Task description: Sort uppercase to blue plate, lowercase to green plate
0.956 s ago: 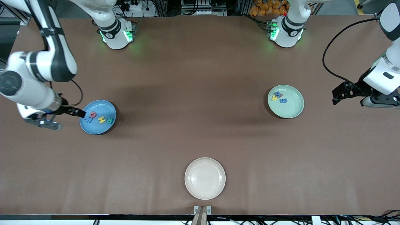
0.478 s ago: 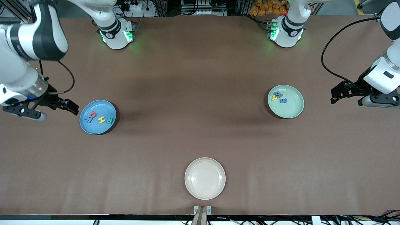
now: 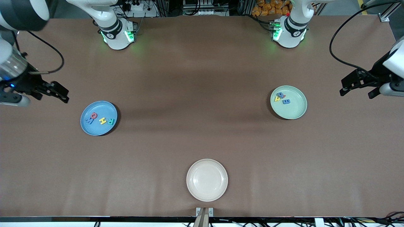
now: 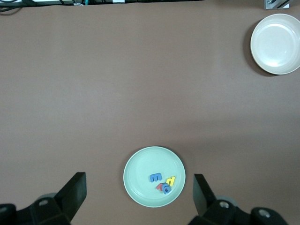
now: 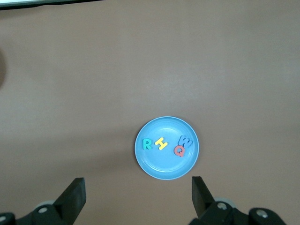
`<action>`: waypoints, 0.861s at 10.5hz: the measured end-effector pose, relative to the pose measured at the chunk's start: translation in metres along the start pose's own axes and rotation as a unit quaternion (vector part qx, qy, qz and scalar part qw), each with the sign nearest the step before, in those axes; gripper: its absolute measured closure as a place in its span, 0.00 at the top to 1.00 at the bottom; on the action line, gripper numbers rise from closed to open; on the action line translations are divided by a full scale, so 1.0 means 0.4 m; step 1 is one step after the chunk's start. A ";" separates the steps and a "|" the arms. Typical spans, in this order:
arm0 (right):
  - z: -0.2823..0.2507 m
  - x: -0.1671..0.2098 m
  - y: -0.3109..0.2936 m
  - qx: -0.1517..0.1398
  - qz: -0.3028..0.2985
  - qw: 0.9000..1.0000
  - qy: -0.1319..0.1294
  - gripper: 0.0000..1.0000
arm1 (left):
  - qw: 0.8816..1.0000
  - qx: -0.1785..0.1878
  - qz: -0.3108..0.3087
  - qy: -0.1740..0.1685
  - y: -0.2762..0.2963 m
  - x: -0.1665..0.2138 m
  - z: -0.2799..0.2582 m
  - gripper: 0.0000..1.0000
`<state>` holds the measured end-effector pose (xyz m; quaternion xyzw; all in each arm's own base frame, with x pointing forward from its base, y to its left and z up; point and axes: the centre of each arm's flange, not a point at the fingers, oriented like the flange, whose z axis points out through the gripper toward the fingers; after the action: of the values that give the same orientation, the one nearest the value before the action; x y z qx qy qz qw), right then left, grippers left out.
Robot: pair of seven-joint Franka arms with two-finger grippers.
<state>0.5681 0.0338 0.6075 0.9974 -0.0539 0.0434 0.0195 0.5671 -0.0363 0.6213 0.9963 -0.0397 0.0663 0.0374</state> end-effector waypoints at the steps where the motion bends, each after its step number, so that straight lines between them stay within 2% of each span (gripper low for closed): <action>1: -0.038 -0.004 0.002 0.000 -0.004 1.000 -0.001 1.00 | 1.000 -0.001 -0.003 0.000 -0.007 -0.001 -0.001 1.00; 4: -0.111 -0.025 -0.036 0.019 -0.018 1.000 -0.009 1.00 | 1.000 -0.008 -0.005 -0.001 -0.004 -0.001 0.000 1.00; 9: -0.125 -0.045 -0.094 0.023 -0.040 0.999 -0.019 1.00 | 1.000 -0.011 -0.006 -0.002 -0.003 -0.002 0.000 1.00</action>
<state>0.5500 0.0752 0.6544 0.9996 -0.0137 0.0252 -0.0026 0.5665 -0.0352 0.6210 0.9962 -0.0345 0.0635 0.0490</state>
